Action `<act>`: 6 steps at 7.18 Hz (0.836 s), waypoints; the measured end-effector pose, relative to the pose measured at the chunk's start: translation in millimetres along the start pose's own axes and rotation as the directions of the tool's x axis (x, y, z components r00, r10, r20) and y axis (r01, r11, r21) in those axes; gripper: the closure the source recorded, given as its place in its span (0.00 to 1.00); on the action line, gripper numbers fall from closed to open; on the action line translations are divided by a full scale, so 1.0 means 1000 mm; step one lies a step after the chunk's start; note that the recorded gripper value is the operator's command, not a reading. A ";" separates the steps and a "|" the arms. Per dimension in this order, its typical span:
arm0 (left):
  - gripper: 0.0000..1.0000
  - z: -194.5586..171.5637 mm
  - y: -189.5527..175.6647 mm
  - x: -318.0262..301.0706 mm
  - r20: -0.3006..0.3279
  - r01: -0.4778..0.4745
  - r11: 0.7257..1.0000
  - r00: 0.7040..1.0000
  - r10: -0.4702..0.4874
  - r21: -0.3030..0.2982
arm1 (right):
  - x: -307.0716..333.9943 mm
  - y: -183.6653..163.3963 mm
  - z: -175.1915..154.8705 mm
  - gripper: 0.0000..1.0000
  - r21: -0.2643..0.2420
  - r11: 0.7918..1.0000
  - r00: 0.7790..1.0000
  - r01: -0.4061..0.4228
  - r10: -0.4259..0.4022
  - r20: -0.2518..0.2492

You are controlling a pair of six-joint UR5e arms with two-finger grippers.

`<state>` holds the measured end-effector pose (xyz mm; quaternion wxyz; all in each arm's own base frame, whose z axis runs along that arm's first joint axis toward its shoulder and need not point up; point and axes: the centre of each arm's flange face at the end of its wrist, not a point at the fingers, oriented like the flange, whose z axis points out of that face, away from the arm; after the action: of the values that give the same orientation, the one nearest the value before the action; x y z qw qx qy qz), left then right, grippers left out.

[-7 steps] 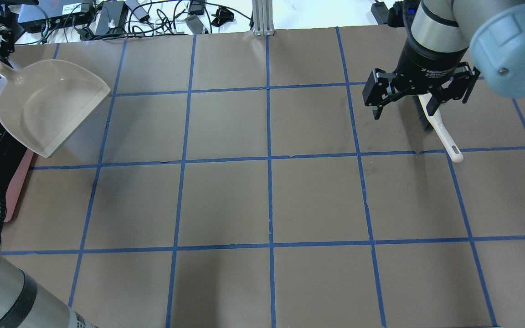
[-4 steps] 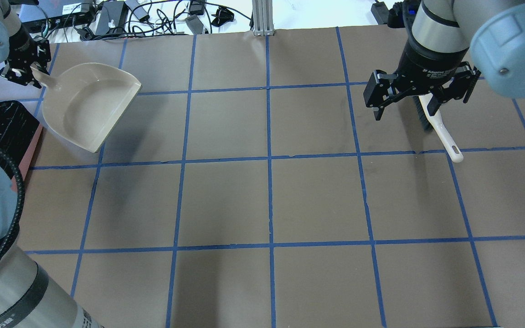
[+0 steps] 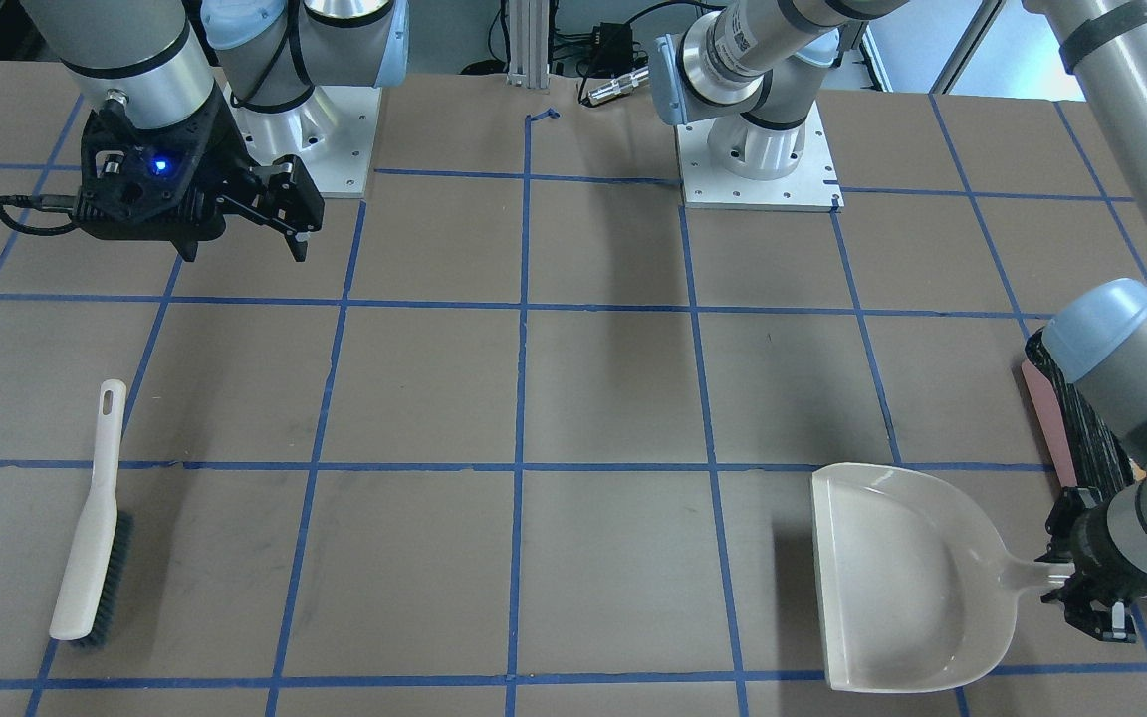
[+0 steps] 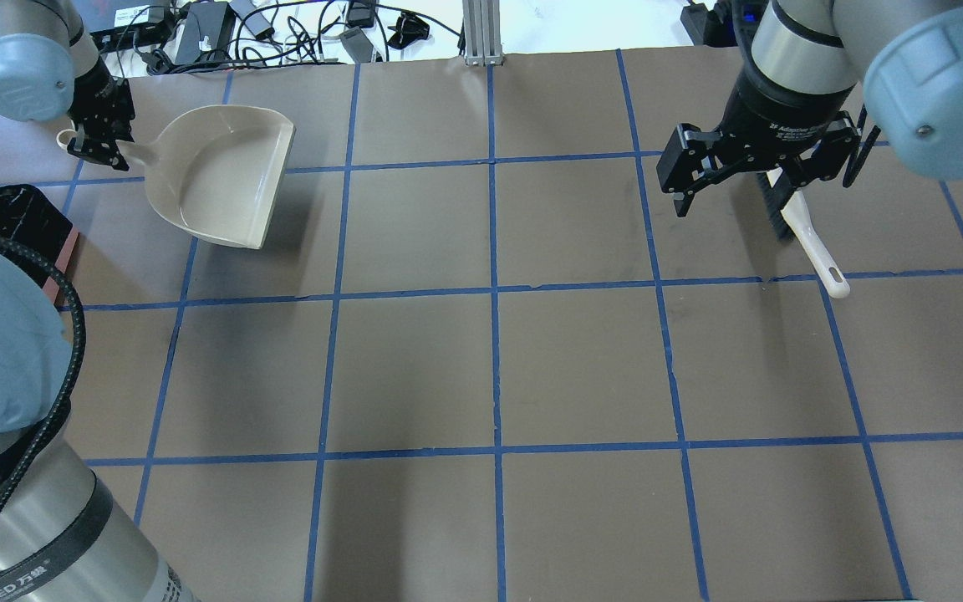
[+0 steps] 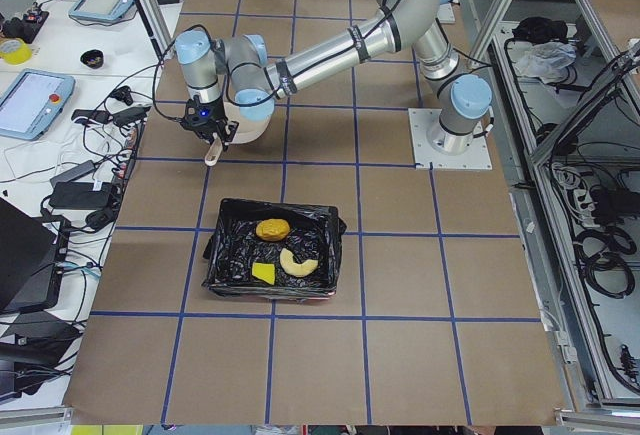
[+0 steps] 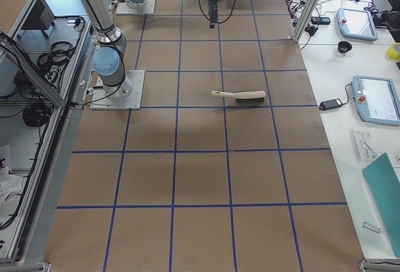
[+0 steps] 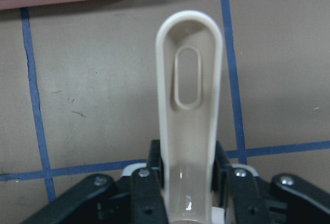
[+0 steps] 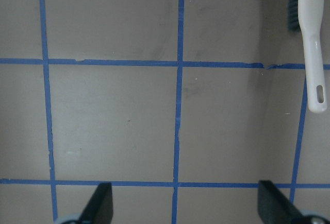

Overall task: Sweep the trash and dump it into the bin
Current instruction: 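Carry the white dustpan away from the bin with the left gripper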

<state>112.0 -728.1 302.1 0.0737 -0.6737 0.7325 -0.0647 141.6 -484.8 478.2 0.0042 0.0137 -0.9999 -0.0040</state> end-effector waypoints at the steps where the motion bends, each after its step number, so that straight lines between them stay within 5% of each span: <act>1: 1.00 0.003 0.006 0.004 -0.002 0.065 0.998 0.998 -0.065 -0.015 | 0.000 -0.002 -0.001 0.00 0.015 1.000 1.000 0.000 -0.001 0.002; 3: 1.00 0.007 0.024 0.016 -0.005 0.160 0.986 0.987 -0.160 -0.043 | 0.000 -0.003 0.000 0.00 0.020 1.000 1.000 0.006 -0.006 0.002; 6: 1.00 0.029 0.074 0.022 0.040 0.117 0.991 0.993 -0.114 -0.059 | 0.000 -0.004 0.002 0.00 0.017 1.000 1.000 0.008 -0.008 0.003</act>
<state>43.3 -743.8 259.1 0.0625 -0.7180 0.6924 -0.0340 142.0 -488.6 475.8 0.0024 0.0179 -0.9998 0.0045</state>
